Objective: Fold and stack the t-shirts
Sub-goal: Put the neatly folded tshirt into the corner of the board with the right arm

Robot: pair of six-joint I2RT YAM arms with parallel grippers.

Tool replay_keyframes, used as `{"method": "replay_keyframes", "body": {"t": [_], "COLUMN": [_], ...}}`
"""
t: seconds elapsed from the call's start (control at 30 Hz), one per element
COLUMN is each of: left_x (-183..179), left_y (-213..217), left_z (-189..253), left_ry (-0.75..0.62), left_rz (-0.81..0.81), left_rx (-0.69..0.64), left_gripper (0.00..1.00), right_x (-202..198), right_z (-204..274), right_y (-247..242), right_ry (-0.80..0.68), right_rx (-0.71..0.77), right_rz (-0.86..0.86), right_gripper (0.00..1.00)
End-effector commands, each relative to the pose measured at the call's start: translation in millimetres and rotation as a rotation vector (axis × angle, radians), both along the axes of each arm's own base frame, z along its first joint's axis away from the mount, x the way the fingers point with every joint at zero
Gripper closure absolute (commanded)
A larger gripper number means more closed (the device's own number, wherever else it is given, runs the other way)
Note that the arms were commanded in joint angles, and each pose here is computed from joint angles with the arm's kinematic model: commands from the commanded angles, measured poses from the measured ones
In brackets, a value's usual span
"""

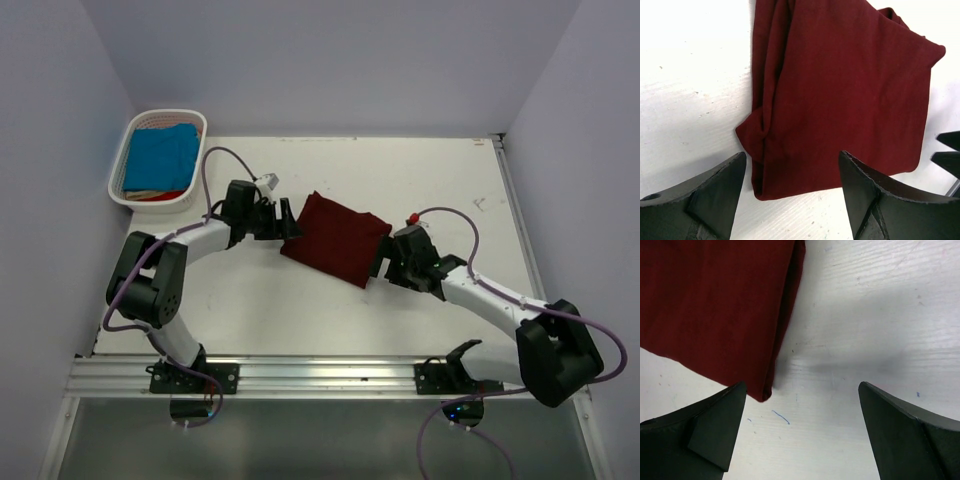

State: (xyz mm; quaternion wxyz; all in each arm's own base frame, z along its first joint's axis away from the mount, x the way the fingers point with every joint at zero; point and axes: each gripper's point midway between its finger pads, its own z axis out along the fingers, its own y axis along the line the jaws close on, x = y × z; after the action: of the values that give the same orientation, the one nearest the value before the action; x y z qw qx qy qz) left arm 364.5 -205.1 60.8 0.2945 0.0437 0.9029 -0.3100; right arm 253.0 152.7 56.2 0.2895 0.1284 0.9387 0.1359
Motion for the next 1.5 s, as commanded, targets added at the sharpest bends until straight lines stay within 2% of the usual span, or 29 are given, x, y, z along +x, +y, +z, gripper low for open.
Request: {"method": "replay_keyframes", "body": {"t": [0.0,0.13,0.43,0.53,0.63,0.67,0.73,0.77,0.87,0.9,1.1,1.13,1.3,1.47], "left_x": [10.9,12.1,17.9,20.6,21.3,21.5,20.6,19.2,14.4,12.7,0.4,-1.9,-5.5,-4.3], "left_y": [-11.1,-12.5,-23.8,-27.8,-33.4,-36.2,-39.7,-41.5,-45.4,-47.0,-56.8,-60.3,-60.9,-53.5], "left_z": [15.5,15.6,15.2,12.6,12.3,10.6,8.4,7.3,3.7,3.4,-3.5,-2.7,1.5,20.1], "left_ry": [-0.075,-0.077,-0.065,-0.061,-0.055,-0.050,-0.037,-0.033,-0.022,-0.016,0.012,0.011,0.005,-0.031], "left_rz": [-0.041,-0.044,-0.071,-0.077,-0.088,-0.095,-0.102,-0.106,-0.111,-0.111,-0.130,-0.145,-0.145,-0.121], "left_rx": [-0.036,-0.042,-0.080,-0.089,-0.110,-0.116,-0.129,-0.134,-0.149,-0.155,-0.194,-0.208,-0.212,-0.176], "left_gripper": [0.23,0.23,0.25,0.26,0.26,0.26,0.27,0.27,0.28,0.28,0.30,0.30,0.31,0.30], "right_x": [11.3,27.3,55.2,63.5,67.1,67.2,69.7,69.5,70.8,73.2,91.1,91.2,123.0,145.3], "right_z": [-12.9,-19.8,-34.7,-34.4,-40.1,-45.8,-46.1,-50.5,-52.5,-51.7,-40.1,-39.7,-7.8,6.2], "right_y": [11.8,17.9,16.7,26.4,37.6,38.9,42.9,42.5,42.0,42.2,40.3,37.0,18.2,-30.0], "right_ry": [-0.011,-0.056,-0.065,-0.054,-0.024,-0.007,-0.005,0.004,0.007,0.003,-0.034,-0.030,-0.101,-0.107], "right_rx": [0.143,0.250,0.273,0.301,0.336,0.336,0.346,0.339,0.330,0.324,0.253,0.227,0.149,0.073], "right_rz": [-0.080,-0.155,-0.258,-0.252,-0.235,-0.235,-0.227,-0.230,-0.228,-0.227,-0.207,-0.201,-0.249,-0.389], "right_gripper": [0.01,0.01,0.01,0.05,0.15,0.23,0.31,0.39,0.54,0.64,0.91,1.00,1.00,1.00]}}
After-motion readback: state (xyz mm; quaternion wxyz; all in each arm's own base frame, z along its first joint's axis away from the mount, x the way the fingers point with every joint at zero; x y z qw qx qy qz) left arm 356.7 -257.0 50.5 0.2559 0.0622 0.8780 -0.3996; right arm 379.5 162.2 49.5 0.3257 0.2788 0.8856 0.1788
